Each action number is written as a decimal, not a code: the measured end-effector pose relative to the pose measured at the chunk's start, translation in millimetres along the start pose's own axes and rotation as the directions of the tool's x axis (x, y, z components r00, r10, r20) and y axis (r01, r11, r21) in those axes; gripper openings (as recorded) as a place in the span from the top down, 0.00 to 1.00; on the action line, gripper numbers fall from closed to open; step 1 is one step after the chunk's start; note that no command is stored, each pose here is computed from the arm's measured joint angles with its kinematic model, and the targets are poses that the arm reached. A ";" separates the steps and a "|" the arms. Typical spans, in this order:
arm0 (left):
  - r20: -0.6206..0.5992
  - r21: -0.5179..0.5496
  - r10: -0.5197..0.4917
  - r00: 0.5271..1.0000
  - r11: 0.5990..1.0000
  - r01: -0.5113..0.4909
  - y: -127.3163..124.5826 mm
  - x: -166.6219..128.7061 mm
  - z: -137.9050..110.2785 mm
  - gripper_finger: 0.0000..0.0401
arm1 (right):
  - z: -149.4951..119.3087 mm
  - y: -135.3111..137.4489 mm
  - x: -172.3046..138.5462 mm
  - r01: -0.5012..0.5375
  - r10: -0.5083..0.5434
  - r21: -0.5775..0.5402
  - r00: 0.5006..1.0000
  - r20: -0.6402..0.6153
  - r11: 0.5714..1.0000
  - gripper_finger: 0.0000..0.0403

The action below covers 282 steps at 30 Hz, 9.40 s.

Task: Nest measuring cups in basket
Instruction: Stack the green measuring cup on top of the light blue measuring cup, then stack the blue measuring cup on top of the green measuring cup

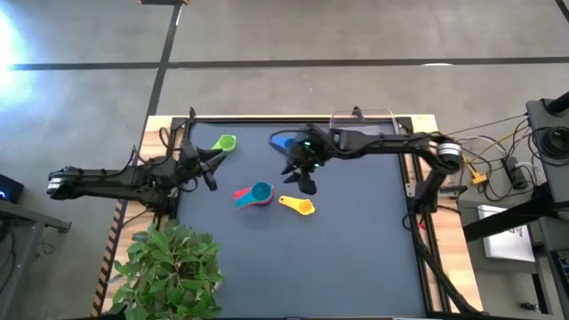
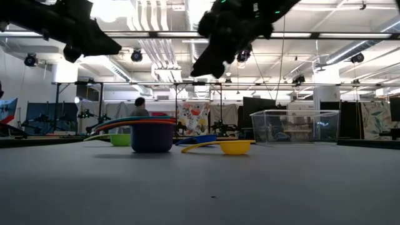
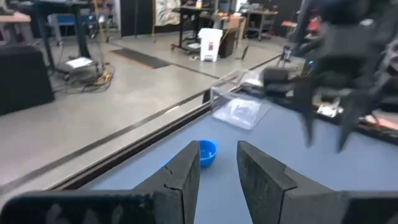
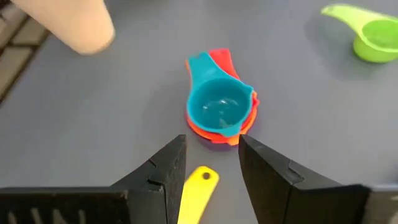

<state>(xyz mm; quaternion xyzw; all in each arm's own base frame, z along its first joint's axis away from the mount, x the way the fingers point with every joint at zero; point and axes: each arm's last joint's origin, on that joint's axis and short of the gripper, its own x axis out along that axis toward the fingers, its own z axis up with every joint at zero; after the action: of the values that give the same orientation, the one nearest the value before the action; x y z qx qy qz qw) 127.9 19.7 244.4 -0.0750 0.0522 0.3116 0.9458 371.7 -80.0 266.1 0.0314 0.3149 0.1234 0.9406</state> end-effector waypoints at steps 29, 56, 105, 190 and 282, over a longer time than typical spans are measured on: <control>-0.656 0.067 0.278 0.702 0.947 -0.313 68.2 85.0 -9.1 0.77 | -81.8 50.1 -70.1 0.130 -0.104 -0.050 0.930 0.352 0.990 0.66; -0.856 0.204 0.269 0.440 0.960 -0.191 114.0 117.0 -53.3 0.46 | -90.6 50.0 -67.1 0.144 -0.104 -0.104 0.940 0.324 0.984 0.66; -0.879 0.218 0.279 0.386 0.956 -0.195 130.2 133.0 -73.3 0.69 | -90.2 49.9 -67.3 0.147 -0.105 -0.103 0.938 0.331 0.984 0.66; -0.795 -0.089 -0.261 0.548 0.943 0.320 -63.4 89.2 -49.2 0.67 | -93.7 49.0 -66.3 0.170 -0.137 -0.070 0.931 0.338 0.983 0.66; 0.038 0.070 -0.158 0.987 0.985 0.155 -38.1 88.3 -21.0 0.60 | -89.4 -130.1 42.4 0.539 -0.519 0.048 0.829 -0.207 0.841 0.75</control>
<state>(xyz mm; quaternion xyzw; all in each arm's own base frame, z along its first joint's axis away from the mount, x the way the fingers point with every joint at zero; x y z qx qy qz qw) 220.3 37.2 215.0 -0.0406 0.0359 0.2359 0.9703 378.4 -196.8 152.0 -0.0195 0.4035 -0.1563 0.9013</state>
